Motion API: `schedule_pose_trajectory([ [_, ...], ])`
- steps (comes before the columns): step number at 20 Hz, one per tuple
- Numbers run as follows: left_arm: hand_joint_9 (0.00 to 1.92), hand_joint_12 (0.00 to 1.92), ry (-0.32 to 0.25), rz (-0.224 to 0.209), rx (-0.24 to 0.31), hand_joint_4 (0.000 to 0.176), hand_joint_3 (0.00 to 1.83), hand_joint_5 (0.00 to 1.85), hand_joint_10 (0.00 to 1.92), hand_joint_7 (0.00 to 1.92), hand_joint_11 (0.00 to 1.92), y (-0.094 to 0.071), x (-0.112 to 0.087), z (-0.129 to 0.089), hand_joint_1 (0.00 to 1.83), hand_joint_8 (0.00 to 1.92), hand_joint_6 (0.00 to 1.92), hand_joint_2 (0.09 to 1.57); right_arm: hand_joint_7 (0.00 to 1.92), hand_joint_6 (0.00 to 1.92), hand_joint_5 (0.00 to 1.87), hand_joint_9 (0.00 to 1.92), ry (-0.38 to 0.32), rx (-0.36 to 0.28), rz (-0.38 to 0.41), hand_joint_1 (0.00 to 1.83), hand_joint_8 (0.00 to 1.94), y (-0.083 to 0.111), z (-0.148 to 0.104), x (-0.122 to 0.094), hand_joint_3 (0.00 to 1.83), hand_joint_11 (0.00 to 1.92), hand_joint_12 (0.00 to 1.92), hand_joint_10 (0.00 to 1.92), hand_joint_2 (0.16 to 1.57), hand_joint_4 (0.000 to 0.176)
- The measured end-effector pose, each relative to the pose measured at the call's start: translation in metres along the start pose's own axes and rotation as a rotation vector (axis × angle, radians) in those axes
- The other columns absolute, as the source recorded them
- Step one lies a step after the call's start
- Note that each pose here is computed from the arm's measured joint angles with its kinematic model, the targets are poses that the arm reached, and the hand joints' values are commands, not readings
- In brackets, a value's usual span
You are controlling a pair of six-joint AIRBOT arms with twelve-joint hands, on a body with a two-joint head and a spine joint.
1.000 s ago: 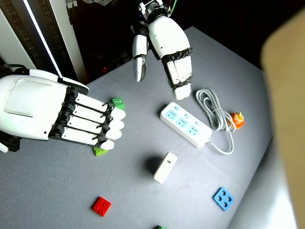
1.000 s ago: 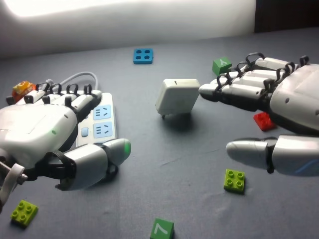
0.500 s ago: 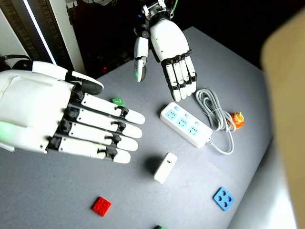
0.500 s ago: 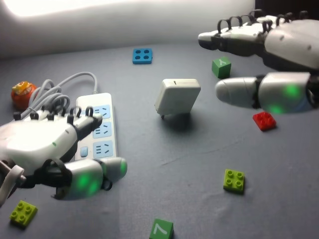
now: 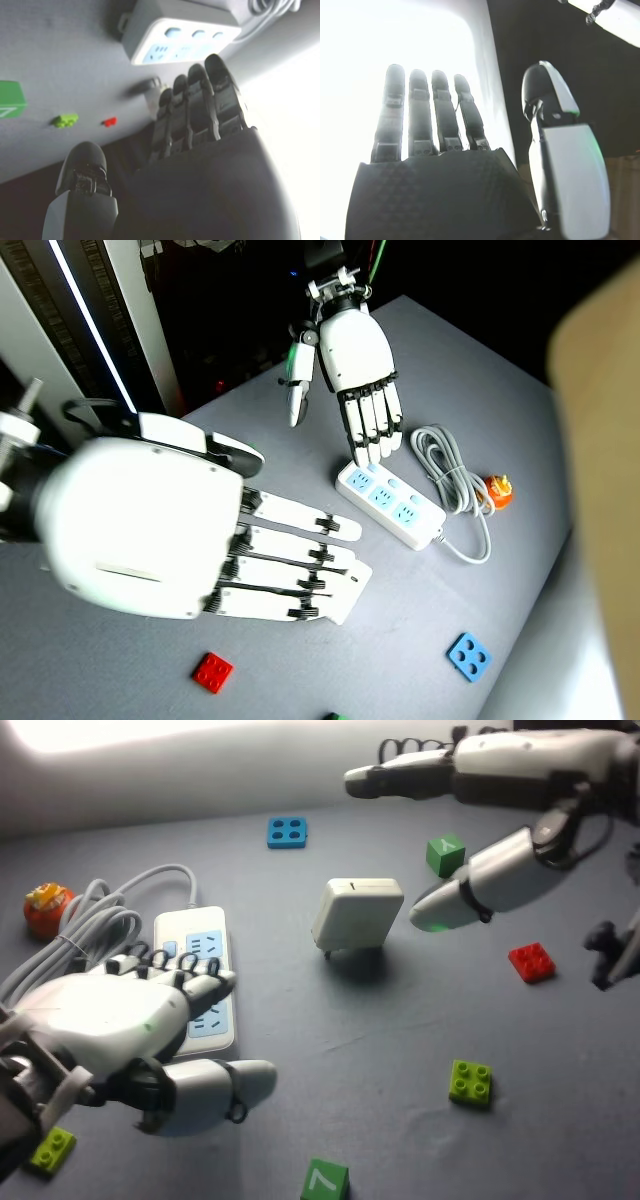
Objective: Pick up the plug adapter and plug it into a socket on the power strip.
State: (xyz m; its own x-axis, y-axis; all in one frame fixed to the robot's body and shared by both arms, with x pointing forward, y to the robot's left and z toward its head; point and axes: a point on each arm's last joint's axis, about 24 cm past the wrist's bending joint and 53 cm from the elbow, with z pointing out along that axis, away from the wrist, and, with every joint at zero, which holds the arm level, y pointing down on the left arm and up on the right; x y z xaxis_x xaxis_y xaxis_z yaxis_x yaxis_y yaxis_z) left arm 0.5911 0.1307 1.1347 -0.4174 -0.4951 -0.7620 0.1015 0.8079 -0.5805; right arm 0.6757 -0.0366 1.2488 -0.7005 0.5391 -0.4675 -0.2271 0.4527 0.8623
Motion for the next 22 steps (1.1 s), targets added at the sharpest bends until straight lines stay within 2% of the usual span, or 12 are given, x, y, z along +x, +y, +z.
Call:
schedule_pose_trajectory([
  [2, 0.12, 0.42, 0.008, -0.009, -0.003, 0.0, 0.0, 0.12, 0.0, 0.13, 0.0, 0.002, 0.006, 0.0, 0.0, 0.0, 0.0, 1.24, 0.03, 0.0, 0.08, 0.02, 0.029, 0.035, 0.042, 1.22, 0.0, -0.008, 0.012, -0.001, 0.0, 0.0, 0.19, 0.0, 0.97, 0.0],
  [5, 0.13, 0.39, 0.002, -0.028, -0.037, 0.0, 0.0, 0.11, 0.0, 0.15, 0.0, 0.015, 0.011, -0.002, 0.0, 0.0, 0.0, 1.24, 0.0, 0.0, 0.01, 0.0, 0.037, 0.08, 0.077, 1.2, 0.0, -0.021, 0.024, -0.011, 0.0, 0.0, 0.01, 0.0, 0.98, 0.0],
  [10, 0.13, 0.38, -0.048, -0.038, -0.081, 0.0, 0.0, 0.11, 0.0, 0.15, 0.0, 0.037, 0.008, -0.008, 0.0, 0.0, 0.0, 1.24, 0.0, 0.0, 0.0, 0.0, 0.049, 0.11, 0.111, 1.15, 0.0, -0.028, 0.052, -0.012, 0.0, 0.0, 0.0, 0.0, 0.93, 0.0],
  [15, 0.11, 0.39, -0.034, -0.063, -0.086, 0.0, 0.0, 0.1, 0.0, 0.12, 0.0, 0.038, 0.02, -0.008, 0.0, 0.0, 0.0, 1.23, 0.0, 0.0, 0.0, 0.0, 0.071, 0.173, 0.135, 1.23, 0.0, -0.053, 0.074, -0.003, 0.0, 0.0, 0.0, 0.0, 0.91, 0.0],
  [18, 0.11, 0.36, -0.04, -0.072, -0.077, 0.0, 0.0, 0.06, 0.0, 0.11, 0.0, 0.033, 0.024, -0.006, 0.0, 0.0, 0.0, 1.24, 0.0, 0.0, 0.0, 0.0, 0.071, 0.181, 0.112, 1.23, 0.0, -0.057, 0.089, 0.0, 0.0, 0.0, 0.0, 0.0, 0.9, 0.0],
  [22, 0.13, 0.44, -0.037, -0.073, -0.072, 0.0, 0.0, 0.09, 0.0, 0.14, 0.0, 0.03, 0.028, -0.005, 0.0, 0.0, 0.0, 1.24, 0.0, 0.0, 0.01, 0.0, 0.084, 0.182, 0.086, 1.25, 0.0, -0.059, 0.102, 0.011, 0.0, 0.0, 0.0, 0.0, 0.9, 0.0],
])
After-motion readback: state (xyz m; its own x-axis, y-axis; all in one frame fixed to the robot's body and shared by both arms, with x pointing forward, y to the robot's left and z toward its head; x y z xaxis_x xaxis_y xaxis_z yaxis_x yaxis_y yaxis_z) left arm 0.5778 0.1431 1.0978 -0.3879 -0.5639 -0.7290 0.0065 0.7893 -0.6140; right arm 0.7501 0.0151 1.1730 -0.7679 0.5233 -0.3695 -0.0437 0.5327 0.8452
